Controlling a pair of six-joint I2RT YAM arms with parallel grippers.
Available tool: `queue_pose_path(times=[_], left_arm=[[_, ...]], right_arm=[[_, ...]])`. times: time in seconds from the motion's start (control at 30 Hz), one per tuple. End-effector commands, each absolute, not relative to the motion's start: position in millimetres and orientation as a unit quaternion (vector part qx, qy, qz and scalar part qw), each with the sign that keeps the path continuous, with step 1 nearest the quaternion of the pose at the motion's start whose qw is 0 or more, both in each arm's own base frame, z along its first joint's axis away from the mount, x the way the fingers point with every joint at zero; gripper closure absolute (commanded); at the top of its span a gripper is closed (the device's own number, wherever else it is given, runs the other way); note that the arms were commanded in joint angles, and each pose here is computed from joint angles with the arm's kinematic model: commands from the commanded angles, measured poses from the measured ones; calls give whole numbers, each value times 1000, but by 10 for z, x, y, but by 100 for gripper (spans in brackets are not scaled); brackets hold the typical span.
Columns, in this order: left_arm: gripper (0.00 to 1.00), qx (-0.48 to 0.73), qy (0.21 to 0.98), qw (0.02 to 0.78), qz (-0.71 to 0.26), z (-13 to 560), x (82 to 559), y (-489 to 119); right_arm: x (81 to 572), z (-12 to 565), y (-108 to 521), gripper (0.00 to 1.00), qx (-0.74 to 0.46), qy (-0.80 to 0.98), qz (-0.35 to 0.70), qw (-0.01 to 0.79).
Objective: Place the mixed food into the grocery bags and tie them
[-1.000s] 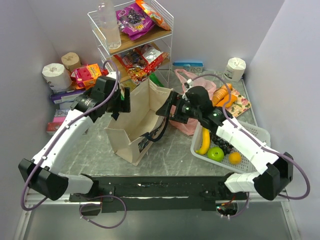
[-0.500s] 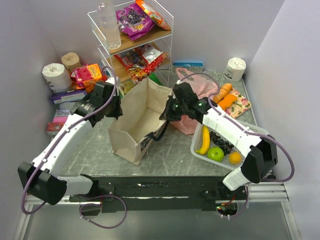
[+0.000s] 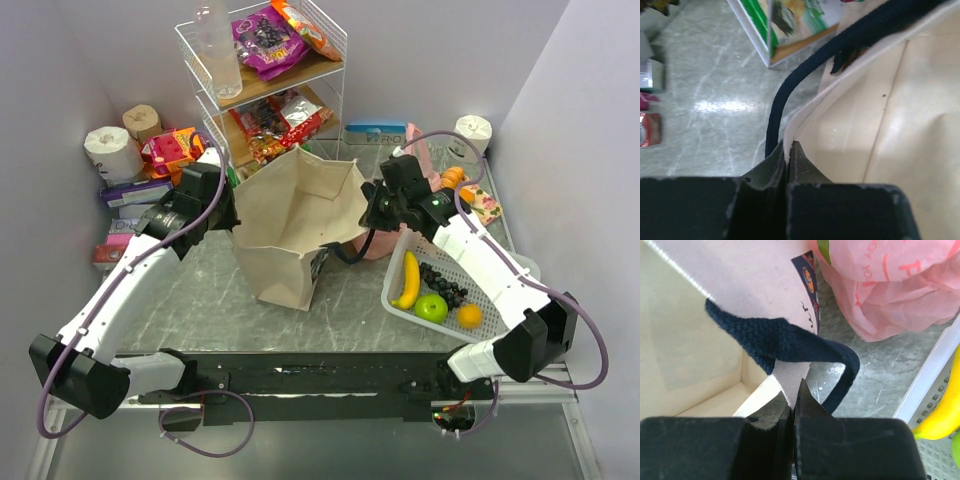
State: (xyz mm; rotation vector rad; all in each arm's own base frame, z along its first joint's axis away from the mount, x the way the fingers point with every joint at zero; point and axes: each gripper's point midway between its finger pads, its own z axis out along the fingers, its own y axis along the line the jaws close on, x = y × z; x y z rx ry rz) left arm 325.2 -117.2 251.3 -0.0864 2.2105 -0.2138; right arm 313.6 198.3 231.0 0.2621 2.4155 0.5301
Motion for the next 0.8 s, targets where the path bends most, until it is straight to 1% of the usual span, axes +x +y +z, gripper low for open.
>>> queue_pose_path(times=[0.0, 0.03, 0.07, 0.1, 0.2, 0.23, 0.33, 0.37, 0.43, 0.47, 0.53, 0.57, 0.63, 0.67, 0.77], left_arm=[[88, -31, 887, 442, -127, 2523, 3251, -1304], [76, -31, 885, 445, -133, 2545, 3248, -1318], [58, -31, 879, 455, -140, 2615, 3241, -1325], [26, -25, 873, 464, -146, 2679, 3241, -1339], [1, -16, 840, 520, -154, 3071, 3240, -1297], [3, -17, 822, 547, -158, 3279, 3224, -1262], [4, -20, 778, 610, -151, 3855, 3229, -1155], [4, -22, 751, 642, -153, 4204, 3237, -1122], [4, -25, 737, 660, -143, 4438, 3357, -1114], [4, -23, 708, 691, -145, 4792, 3356, -1090], [4, -42, 687, 713, -129, 4999, 3496, -1040], [4, -38, 655, 744, -126, 5267, 3513, -1021], [4, -32, 626, 771, -117, 5474, 3618, -1030], [4, -33, 595, 795, -114, 5670, 3639, -1014], [4, -16, 573, 815, -86, 5791, 3825, -1046]], right_arm=[[3223, 2292, 1962, 100, 90, 921, 193, 325], [3227, 2270, 1976, 100, 89, 922, 195, 321], [3204, 2279, 2036, 100, 82, 922, 209, 314], [3208, 2265, 2050, 100, 80, 923, 212, 312], [3181, 2269, 2098, 100, 69, 923, 222, 307], [3180, 2279, 2109, 100, 68, 922, 225, 306], [3191, 2316, 2128, 100, 61, 920, 232, 311], [3194, 2329, 2135, 100, 60, 918, 234, 313], [3204, 2367, 2164, 100, 54, 915, 241, 318], [3210, 2381, 2172, 100, 51, 914, 243, 320], [3230, 2396, 2198, 100, 47, 912, 250, 322], [3230, 2389, 2214, 100, 46, 912, 252, 321], [3234, 2392, 2255, 100, 41, 910, 262, 320], [3237, 2381, 2262, 100, 41, 910, 264, 318], [3245, 2431, 2320, 100, 32, 904, 278, 322]])
